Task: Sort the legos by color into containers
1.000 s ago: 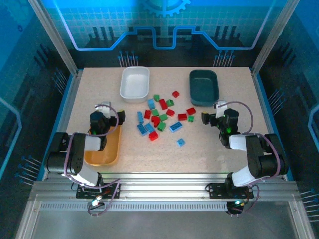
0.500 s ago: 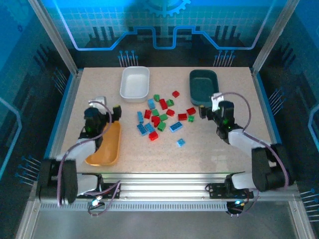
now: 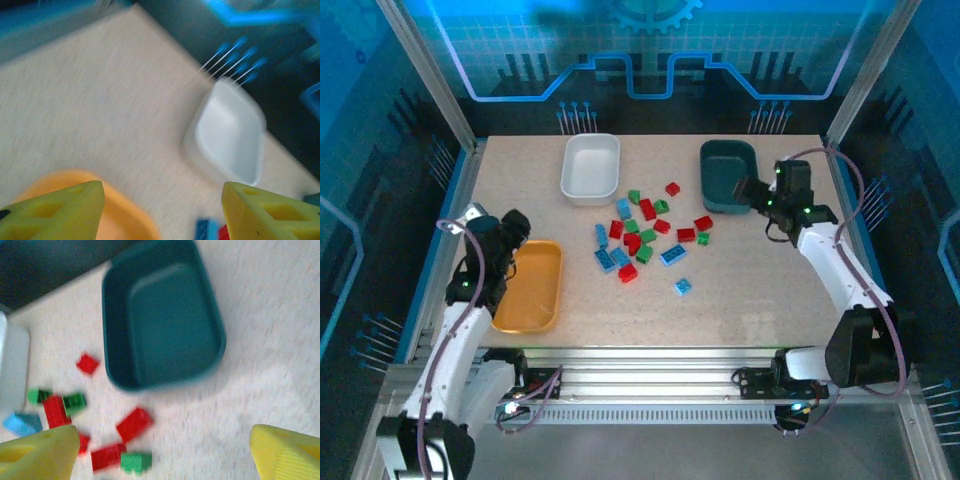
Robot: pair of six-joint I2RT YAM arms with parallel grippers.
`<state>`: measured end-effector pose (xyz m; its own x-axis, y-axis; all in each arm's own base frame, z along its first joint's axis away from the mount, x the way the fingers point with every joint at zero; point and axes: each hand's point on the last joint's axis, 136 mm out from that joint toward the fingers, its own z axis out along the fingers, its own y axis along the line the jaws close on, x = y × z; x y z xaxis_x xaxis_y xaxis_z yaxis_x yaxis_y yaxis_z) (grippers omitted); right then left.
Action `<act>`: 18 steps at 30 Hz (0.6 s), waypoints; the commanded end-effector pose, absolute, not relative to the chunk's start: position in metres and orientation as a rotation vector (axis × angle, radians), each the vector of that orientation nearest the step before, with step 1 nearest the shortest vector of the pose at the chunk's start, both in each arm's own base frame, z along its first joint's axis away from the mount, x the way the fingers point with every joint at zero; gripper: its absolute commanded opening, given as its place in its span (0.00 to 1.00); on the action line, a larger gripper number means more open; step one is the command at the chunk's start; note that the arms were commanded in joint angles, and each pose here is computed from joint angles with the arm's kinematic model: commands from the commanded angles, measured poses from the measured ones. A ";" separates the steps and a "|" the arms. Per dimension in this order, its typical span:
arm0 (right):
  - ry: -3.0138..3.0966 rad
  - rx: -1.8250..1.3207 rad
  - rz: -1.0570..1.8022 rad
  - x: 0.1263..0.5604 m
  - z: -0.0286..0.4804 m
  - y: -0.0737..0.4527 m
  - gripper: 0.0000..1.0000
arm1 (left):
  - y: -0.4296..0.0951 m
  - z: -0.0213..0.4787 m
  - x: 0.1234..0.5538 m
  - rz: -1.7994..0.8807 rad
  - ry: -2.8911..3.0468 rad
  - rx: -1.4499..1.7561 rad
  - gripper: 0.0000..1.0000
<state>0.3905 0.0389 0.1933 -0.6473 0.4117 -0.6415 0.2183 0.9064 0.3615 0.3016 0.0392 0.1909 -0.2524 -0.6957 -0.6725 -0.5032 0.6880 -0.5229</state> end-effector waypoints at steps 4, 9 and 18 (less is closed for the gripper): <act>2.421 0.386 0.436 0.374 0.172 0.072 0.90 | 0.004 0.114 0.259 -0.213 2.314 -1.009 0.67; 2.460 0.325 0.446 0.371 0.165 0.085 0.90 | -0.029 0.102 0.256 -0.194 2.472 -0.815 0.71; 2.493 0.299 0.440 0.359 0.153 0.088 0.90 | -0.052 0.067 0.248 -0.100 2.644 -0.657 0.64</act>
